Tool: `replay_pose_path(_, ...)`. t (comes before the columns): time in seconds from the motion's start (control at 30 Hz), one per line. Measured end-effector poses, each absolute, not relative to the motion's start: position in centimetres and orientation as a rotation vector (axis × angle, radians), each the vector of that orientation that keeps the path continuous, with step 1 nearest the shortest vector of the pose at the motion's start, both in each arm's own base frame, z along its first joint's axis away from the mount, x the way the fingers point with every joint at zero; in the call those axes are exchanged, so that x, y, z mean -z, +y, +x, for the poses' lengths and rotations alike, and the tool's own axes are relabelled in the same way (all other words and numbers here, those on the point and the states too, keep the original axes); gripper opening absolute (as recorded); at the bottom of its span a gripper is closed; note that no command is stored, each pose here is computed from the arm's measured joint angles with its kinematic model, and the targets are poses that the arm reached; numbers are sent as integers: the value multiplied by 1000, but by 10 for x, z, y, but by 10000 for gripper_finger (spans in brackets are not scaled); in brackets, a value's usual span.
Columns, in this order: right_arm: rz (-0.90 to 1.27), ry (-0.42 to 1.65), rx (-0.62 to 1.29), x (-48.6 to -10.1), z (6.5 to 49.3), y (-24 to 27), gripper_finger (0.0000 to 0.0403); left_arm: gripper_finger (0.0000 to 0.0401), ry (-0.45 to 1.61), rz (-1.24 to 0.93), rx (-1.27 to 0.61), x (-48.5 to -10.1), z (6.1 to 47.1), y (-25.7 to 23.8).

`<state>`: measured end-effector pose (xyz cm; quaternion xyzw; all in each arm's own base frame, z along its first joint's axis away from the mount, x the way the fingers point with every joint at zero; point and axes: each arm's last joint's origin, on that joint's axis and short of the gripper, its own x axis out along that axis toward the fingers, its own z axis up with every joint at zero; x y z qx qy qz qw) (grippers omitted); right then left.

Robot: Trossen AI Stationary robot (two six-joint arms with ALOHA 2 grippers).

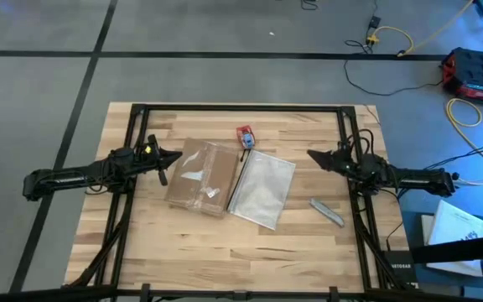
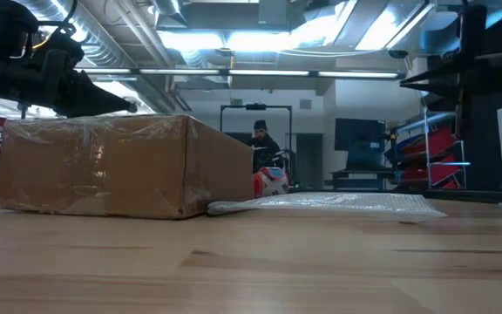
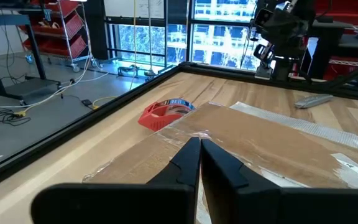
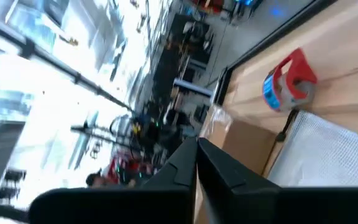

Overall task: Unpack boxes
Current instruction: Move the transparent zip bag to the top right of the table

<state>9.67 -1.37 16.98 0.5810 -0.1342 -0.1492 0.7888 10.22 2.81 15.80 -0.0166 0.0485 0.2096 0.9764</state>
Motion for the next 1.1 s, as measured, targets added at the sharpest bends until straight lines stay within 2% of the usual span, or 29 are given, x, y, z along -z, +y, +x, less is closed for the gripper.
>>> replay_pose_path(0.6,1236,-303,346,-170,96,-14,1,0,109,-15,-432,-157,103,29)
replay_pose_path(0.7,1200,-294,349,-170,96,-14,1,0,65,-212,-431,-157,103,28)
replay_pose_path(0.83,1156,-285,354,-170,96,-14,1,0,-66,-638,-416,-161,103,27)
replay_pose_path(1.1,1107,-267,344,-170,97,-14,1,0,-201,-1073,-402,-165,104,29)
